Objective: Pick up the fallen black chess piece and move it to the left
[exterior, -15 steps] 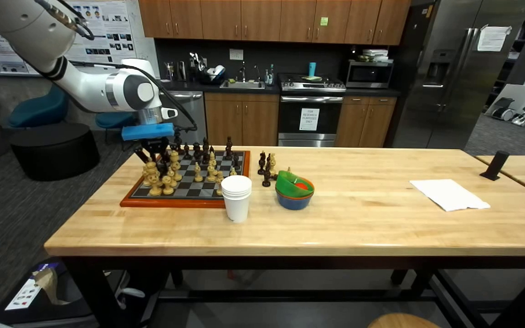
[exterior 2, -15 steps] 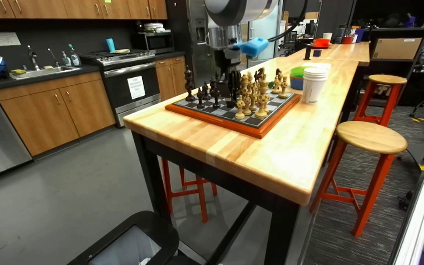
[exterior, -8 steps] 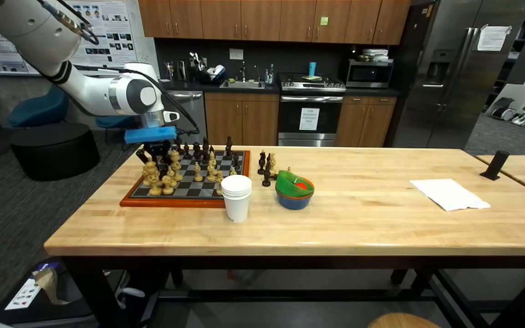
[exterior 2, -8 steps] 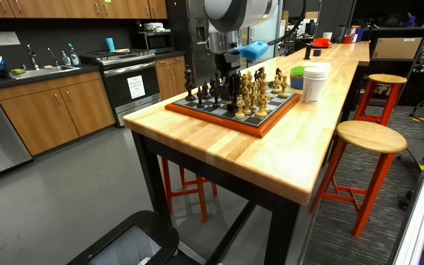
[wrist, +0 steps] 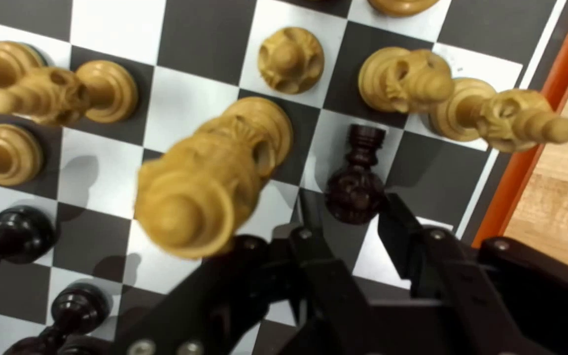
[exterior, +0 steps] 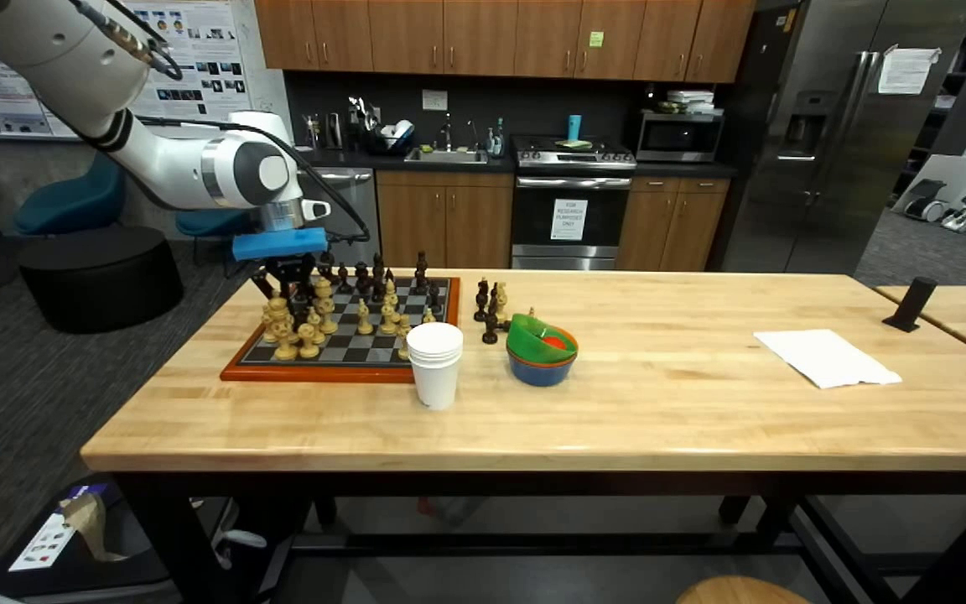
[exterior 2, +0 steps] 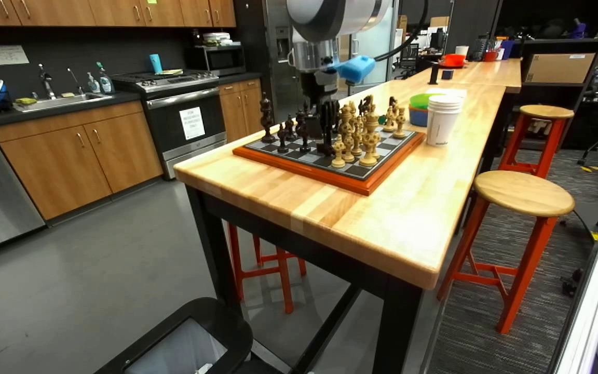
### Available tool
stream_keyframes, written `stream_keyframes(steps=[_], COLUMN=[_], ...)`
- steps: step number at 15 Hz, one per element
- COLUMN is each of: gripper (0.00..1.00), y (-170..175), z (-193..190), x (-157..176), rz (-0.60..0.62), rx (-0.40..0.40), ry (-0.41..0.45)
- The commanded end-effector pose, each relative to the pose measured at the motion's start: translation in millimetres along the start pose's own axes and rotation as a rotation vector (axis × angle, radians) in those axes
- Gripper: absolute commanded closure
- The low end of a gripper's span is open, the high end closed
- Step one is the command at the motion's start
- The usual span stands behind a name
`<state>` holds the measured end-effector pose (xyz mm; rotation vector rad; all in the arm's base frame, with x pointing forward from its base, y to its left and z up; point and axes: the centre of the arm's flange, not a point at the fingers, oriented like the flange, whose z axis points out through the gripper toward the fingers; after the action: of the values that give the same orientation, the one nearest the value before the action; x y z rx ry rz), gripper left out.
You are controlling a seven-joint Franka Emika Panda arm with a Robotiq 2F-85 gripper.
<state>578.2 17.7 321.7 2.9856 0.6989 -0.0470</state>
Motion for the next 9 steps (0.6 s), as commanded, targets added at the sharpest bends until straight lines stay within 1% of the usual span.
stream_keyframes(steps=[1,2,3,5,8,9], gripper=[0.68,0.73,0.71,0.73,0.72,0.71], y=[-0.3,-0.9,-1.9,-5.5,-16.5,-22.8], z=[-15.0,-19.2,-24.7,-36.8,-66.8,-82.9], x=[5.7,6.1,5.1,0.4,-19.4,-30.7], rz=[-0.031,-0.033,-0.032,-0.032,-0.024,-0.017], rx=[-0.014,-0.018,-0.024,-0.039,-0.078,-0.093], ry=[0.013,0.017,0.021,0.027,0.028,0.026])
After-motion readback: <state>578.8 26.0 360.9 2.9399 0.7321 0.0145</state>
